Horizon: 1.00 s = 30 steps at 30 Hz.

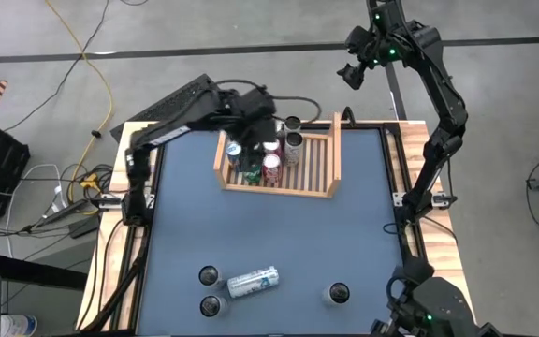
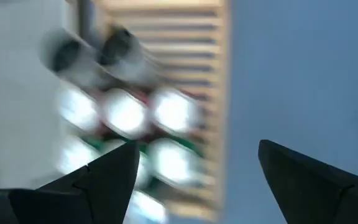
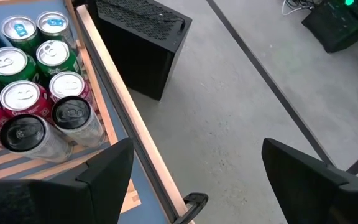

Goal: Place canned beverage on shelf
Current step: Put the light yellow soda can on the shelf

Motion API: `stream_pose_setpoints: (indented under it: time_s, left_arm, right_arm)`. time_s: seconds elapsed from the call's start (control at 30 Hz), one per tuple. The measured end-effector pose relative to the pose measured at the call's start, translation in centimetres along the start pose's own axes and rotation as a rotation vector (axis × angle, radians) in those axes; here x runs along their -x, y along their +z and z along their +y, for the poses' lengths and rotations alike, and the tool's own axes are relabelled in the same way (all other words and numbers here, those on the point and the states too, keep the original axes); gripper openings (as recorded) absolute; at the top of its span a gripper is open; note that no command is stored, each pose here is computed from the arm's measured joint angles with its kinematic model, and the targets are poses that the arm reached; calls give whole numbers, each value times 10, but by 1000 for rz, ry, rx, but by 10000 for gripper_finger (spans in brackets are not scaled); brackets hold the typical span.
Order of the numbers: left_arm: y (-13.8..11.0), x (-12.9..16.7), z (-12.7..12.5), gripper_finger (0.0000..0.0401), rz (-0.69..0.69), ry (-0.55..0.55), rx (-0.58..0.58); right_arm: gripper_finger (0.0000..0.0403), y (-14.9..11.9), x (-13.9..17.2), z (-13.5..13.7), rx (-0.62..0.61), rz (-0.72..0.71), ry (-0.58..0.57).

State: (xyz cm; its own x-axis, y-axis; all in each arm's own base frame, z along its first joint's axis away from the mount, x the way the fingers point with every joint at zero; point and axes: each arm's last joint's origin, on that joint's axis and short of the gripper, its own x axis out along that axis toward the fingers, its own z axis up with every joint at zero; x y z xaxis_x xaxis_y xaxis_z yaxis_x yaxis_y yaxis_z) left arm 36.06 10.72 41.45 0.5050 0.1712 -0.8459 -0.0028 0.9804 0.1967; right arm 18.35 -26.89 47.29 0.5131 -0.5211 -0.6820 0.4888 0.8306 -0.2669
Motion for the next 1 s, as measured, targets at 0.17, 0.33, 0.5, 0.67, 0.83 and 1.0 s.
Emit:
stream_pose_setpoints:
  time_s: [0.17, 0.33, 0.5, 0.67, 0.83, 1.0]
  left_arm:
    - [-15, 47, -44, 316, 60, -148, 232]
    - [-16, 80, -105, 316, 6, -177, 288]
    - [-16, 91, -160, 316, -7, -113, 337]
    - [-20, 98, -198, 316, -21, -84, 368]
    - [-27, 107, -225, 316, -37, -94, 403]
    - [-35, 118, -250, 316, -49, -130, 373]
  right_arm:
    - [343, 2, 0, 0, 3, -29, 20]
    - [343, 3, 0, 0, 4, -48, 36]
    - [343, 7, -1, 9, -42, -85, 128]
    - [343, 15, -2, 41, 0, -74, 284]
    - [343, 27, 0, 90, 8, -22, 418]
    - [343, 26, 10, 148, 20, 167, 448]
